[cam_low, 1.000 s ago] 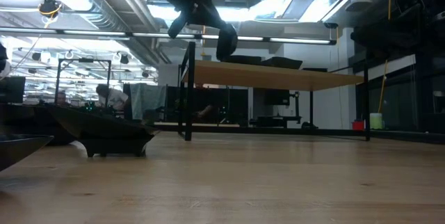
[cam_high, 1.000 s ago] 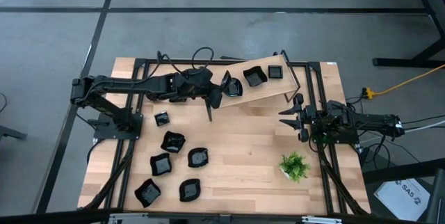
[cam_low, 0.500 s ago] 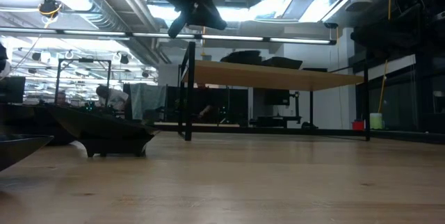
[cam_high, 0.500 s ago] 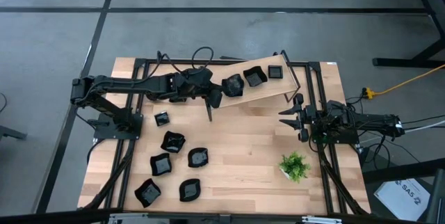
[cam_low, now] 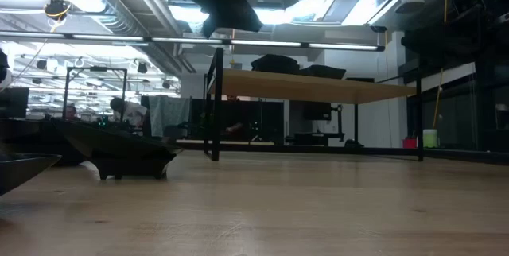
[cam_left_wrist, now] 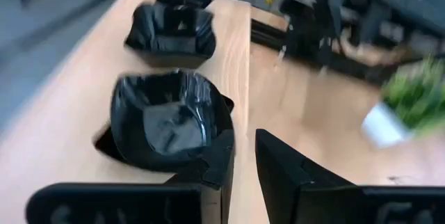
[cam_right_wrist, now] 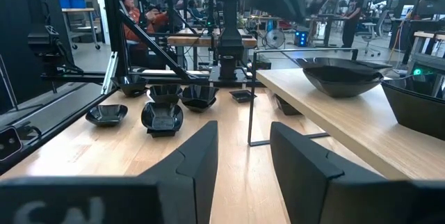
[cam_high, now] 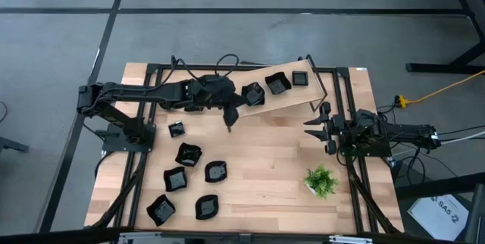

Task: Pick & Place Mini shaped plates
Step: Stack the leaf-shaped plate on top of the leaf-shaped plate on the shelf

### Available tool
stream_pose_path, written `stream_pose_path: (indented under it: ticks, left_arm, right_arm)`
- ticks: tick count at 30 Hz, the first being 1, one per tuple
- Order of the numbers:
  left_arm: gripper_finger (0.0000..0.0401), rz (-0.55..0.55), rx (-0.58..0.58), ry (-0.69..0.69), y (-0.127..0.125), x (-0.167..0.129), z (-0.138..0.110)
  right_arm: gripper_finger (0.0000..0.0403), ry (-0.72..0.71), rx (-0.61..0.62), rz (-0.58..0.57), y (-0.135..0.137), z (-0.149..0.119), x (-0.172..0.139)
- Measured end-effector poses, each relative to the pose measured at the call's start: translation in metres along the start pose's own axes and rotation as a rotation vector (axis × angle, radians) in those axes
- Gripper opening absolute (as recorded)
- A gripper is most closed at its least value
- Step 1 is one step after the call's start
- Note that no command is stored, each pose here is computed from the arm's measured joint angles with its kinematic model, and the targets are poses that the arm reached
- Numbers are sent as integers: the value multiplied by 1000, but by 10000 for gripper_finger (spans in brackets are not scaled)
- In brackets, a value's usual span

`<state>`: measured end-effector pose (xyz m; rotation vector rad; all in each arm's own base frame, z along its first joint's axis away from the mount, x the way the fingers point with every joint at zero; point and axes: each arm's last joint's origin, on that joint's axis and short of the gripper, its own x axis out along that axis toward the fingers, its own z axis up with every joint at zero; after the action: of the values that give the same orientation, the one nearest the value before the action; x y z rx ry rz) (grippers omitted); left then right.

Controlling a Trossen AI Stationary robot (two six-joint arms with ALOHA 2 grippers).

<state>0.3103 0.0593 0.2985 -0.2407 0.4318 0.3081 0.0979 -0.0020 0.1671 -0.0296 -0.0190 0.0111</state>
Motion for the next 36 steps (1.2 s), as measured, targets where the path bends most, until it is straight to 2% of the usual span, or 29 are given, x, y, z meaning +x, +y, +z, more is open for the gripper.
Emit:
stream_pose_path:
  ticks: [7, 10, 15, 21, 26, 29, 32, 36]
  left_arm:
    - [55, -2, 669, 58, 0, 0, -6]
    - [59, 2, 851, 130, 3, -1, -12]
    - [66, 102, 977, 151, 5, -1, -10]
    - [72, 211, 1036, 161, -7, 0, -3]
    - [65, 152, 1035, 247, -22, 1, 25]
    - [59, 123, 1075, 327, -26, 6, 35]
    - [57, 89, 1117, 398, -29, 12, 36]
    - [56, 38, 1196, 497, -28, 26, 25]
  right_arm:
    - [132, 0, -1, 0, 0, 0, 0]
    - [132, 0, 0, 0, 0, 0, 0]
    - [132, 0, 0, -1, 0, 0, 0]
    - [132, 0, -1, 0, 0, 0, 0]
    - [132, 0, -1, 0, 0, 0, 0]
    - [132, 0, -1, 0, 0, 0, 0]
    - [132, 0, -1, 0, 0, 0, 0]
    - [132, 0, -2, 0, 0, 0, 0]
